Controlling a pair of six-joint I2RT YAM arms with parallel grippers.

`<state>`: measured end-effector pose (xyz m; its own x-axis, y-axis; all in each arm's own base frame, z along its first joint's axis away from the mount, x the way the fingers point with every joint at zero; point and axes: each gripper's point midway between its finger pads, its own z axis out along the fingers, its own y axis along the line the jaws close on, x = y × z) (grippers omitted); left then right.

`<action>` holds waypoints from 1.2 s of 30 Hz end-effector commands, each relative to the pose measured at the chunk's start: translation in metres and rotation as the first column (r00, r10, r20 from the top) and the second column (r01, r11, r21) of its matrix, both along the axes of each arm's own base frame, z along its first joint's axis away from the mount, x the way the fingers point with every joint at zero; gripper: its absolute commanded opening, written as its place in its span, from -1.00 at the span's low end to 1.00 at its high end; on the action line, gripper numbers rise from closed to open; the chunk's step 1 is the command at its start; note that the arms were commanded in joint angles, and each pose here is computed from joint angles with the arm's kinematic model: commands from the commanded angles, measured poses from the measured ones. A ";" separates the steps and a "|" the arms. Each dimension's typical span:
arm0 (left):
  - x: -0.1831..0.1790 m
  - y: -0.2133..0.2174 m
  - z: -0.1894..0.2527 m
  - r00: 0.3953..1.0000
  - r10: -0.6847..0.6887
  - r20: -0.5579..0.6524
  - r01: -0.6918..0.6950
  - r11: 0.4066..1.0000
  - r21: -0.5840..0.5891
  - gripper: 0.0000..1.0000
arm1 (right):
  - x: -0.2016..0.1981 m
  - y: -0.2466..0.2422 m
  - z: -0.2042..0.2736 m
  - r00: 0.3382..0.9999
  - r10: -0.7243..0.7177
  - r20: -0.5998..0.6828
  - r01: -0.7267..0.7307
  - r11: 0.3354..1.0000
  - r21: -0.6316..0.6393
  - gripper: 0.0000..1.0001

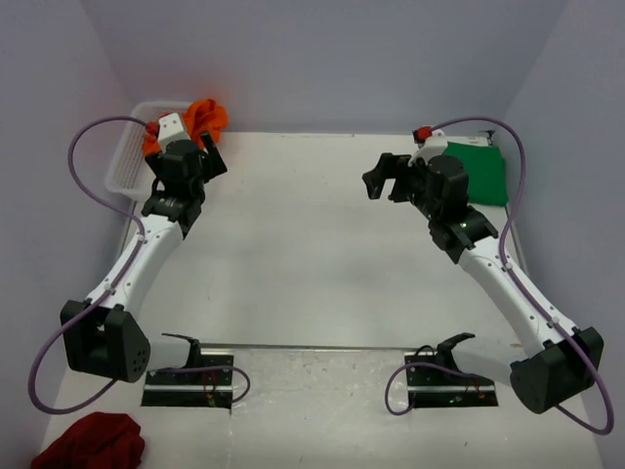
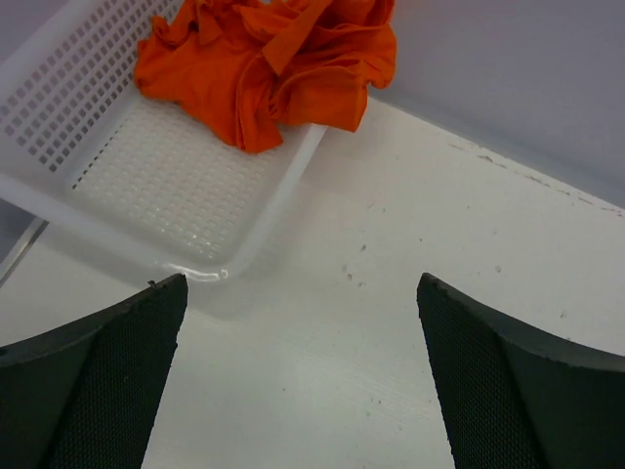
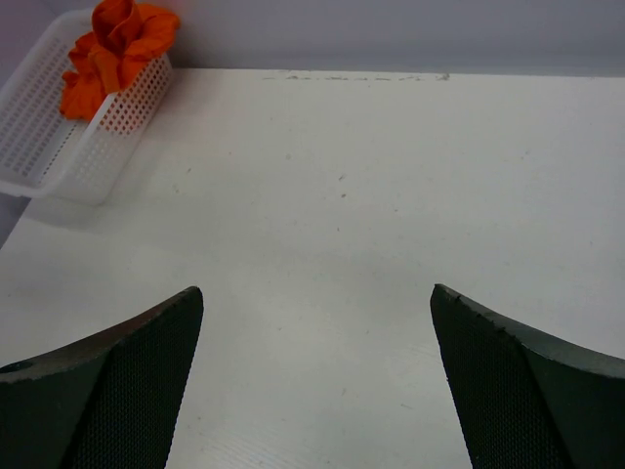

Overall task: Fold and stack the t-shirts
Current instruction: Grab crumpled tshirt from bin with the left arm

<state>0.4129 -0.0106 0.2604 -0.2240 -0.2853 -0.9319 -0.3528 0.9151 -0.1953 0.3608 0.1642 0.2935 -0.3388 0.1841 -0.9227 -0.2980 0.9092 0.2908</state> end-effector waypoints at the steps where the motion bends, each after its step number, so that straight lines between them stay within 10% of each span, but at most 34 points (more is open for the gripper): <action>1: 0.020 0.011 0.013 0.999 0.025 -0.022 -0.024 0.997 0.070 1.00 | 0.000 -0.003 0.011 0.999 -0.031 0.032 0.032 0.999 -0.005 0.98; 13: 0.149 0.010 -0.047 0.968 -0.044 -0.246 0.066 0.994 0.082 0.59 | -0.029 -0.004 0.021 0.997 -0.065 0.030 0.067 0.996 -0.066 0.98; 36: 0.222 0.019 -0.092 0.969 -0.022 -0.246 0.057 0.989 0.135 0.39 | -0.033 0.009 -0.019 1.000 -0.012 -0.026 0.011 0.998 -0.058 0.98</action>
<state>0.6246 -0.0035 0.1415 -0.5199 -0.1584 -0.8394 -0.3230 0.9462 0.0215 0.3271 0.1692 0.2680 -0.3840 0.1171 -0.9159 -0.2696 0.9345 0.2325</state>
